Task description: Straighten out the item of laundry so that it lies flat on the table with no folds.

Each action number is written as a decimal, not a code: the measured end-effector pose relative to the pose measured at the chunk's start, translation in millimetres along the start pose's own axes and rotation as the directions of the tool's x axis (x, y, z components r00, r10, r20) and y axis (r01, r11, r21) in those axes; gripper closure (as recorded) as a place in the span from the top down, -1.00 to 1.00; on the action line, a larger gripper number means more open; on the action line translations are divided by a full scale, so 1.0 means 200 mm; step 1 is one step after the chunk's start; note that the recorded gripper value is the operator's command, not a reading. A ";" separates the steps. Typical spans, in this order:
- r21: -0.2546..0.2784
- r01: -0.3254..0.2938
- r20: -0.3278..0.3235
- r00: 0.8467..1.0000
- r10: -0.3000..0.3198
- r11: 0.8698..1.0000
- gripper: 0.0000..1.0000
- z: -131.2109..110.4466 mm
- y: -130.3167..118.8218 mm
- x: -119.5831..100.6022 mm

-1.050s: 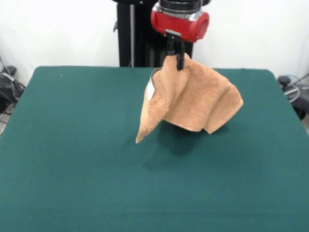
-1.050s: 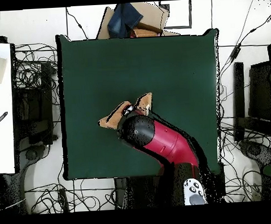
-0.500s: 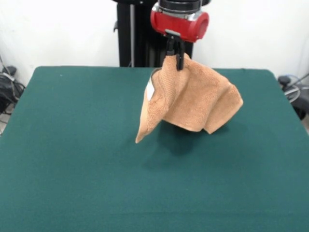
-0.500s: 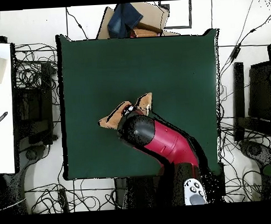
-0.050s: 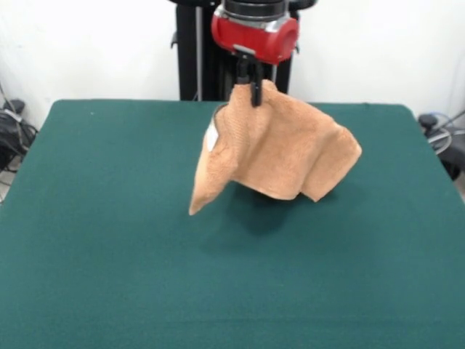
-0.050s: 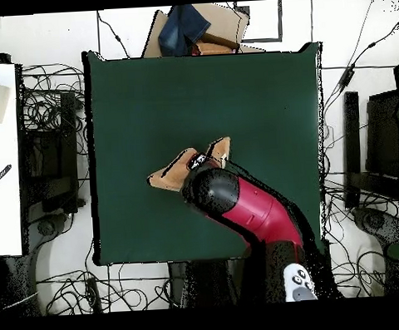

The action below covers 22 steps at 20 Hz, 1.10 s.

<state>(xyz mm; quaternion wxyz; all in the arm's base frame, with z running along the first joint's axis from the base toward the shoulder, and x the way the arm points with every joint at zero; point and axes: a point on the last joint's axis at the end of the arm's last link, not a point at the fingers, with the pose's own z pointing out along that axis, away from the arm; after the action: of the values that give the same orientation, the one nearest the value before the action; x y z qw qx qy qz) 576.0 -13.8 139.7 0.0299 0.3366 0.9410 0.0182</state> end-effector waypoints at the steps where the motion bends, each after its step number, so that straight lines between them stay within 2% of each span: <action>1: 0.000 -0.010 0.000 1.000 0.010 1.000 -1.00 0.00 -0.02 -0.02; 6: 0.001 -0.058 0.001 0.998 0.058 0.998 -1.00 0.01 -0.14 -0.11; 16: 0.009 -0.029 0.010 1.000 0.029 1.000 -1.00 0.01 -0.15 -0.12; 17: 0.004 -0.022 0.011 1.000 0.022 1.000 1.00 0.01 -0.13 -0.13; 22: -0.005 -0.015 0.012 1.000 0.015 1.000 1.00 0.01 -0.10 -0.13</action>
<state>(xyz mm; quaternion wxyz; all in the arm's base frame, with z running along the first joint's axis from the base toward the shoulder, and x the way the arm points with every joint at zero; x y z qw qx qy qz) 583.1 -46.5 137.6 0.0362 0.3438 0.9382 0.0186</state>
